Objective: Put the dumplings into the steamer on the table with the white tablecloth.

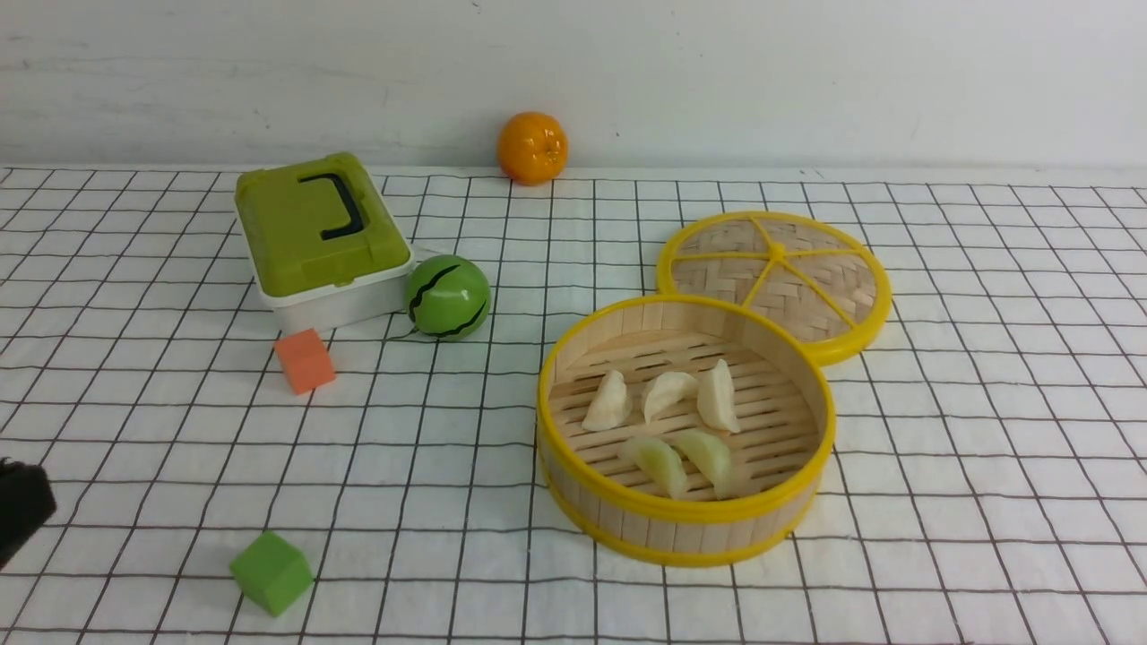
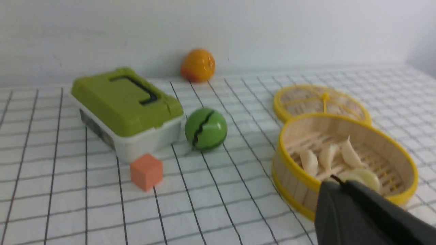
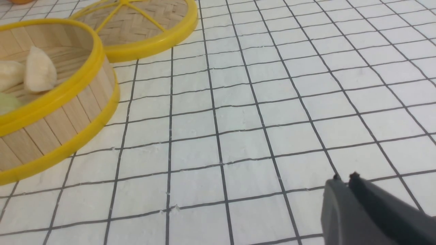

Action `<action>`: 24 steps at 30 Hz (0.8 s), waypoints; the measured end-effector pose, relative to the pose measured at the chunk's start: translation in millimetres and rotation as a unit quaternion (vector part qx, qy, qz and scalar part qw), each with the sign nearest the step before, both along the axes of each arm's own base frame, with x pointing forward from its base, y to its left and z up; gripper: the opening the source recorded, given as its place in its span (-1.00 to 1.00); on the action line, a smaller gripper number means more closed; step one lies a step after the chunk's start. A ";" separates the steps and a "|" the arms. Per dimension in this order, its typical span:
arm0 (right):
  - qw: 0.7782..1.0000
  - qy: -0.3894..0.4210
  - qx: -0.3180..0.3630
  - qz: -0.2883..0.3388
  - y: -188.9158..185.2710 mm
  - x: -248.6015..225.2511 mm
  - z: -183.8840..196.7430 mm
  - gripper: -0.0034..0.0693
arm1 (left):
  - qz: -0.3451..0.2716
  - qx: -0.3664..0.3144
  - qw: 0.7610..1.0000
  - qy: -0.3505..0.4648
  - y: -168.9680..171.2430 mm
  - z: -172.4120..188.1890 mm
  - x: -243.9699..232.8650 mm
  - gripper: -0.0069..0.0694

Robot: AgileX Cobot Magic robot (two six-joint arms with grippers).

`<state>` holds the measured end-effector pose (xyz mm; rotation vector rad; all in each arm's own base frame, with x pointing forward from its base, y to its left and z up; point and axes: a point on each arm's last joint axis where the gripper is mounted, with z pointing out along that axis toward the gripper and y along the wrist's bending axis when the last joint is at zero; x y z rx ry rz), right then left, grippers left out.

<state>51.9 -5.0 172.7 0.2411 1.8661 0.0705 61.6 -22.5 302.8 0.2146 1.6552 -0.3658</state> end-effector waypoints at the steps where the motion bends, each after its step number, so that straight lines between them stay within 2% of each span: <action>1: 1.000 0.000 0.000 0.000 0.0 0.0 0.0 -0.82 | 0.001 -0.003 1.000 -0.004 0.7 -1.8 -1.4 -0.85; 5: 1.000 0.000 0.000 0.000 0.0 0.0 0.0 -0.80 | 0.020 -0.025 0.998 -0.061 6.8 -12.9 -11.5 -0.85; 11: 1.000 0.000 0.000 0.000 0.0 0.0 0.0 -0.78 | 0.053 -0.064 0.995 -0.060 9.8 -33.0 -12.6 -0.85; 16: 1.000 0.000 0.000 0.000 0.0 0.0 0.0 -0.76 | 0.126 -0.130 0.981 -0.067 16.4 -59.9 -8.4 -0.85; 24: 1.000 0.001 0.000 0.000 0.0 0.0 -0.1 -0.72 | 0.232 -0.133 0.963 -0.044 28.0 -98.8 -3.9 -0.85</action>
